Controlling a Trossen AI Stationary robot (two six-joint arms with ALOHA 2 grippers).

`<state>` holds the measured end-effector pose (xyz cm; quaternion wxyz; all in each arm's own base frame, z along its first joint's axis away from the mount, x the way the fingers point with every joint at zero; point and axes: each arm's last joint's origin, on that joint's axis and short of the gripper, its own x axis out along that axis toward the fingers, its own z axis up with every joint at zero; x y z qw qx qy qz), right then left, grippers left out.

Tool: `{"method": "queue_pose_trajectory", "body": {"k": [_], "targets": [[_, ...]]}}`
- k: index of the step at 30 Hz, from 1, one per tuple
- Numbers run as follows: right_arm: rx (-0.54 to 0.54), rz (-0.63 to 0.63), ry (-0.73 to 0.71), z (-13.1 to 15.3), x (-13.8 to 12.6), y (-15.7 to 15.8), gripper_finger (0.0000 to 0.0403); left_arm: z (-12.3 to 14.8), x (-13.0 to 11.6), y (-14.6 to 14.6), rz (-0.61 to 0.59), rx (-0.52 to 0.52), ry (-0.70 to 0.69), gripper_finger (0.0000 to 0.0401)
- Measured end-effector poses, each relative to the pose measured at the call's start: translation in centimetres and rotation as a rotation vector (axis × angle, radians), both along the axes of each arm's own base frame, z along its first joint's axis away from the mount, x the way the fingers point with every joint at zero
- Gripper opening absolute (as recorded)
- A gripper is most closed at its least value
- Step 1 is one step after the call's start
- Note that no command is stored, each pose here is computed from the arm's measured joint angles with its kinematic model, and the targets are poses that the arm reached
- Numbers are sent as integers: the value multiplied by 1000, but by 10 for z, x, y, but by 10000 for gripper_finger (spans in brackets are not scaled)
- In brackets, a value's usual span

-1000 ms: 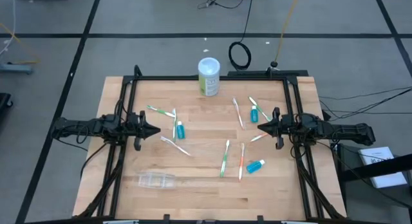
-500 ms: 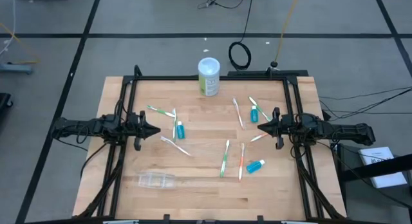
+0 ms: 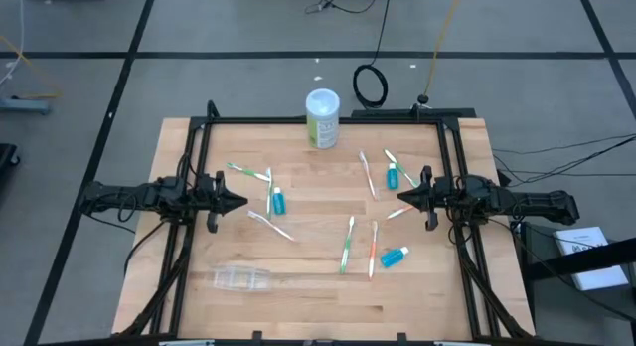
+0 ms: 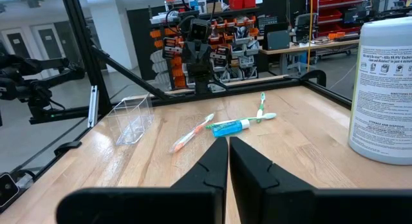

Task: Pick & Place toothbrushing station

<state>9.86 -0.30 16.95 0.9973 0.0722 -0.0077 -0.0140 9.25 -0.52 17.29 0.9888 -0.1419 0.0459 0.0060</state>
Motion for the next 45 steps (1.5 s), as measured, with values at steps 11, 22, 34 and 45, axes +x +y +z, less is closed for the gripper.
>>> {"method": "queue_pose_trajectory", "body": {"k": [11, 22, 34, 45], "targets": [[0, 0, 0, 0, 0, 0, 6, 0, 0, 0, 0, 0, 0, 26], [0, 0, 0, 0, 0, 0, 6, 0, 0, 0, 0, 0, 0, 26], [0, 0, 0, 0, 0, 0, 6, 0, 0, 0, 0, 0, 0, 26], [96, 8, -158, 15, -1, 0, 6, 0, 0, 0, 0, 0, 0, 26]]}}
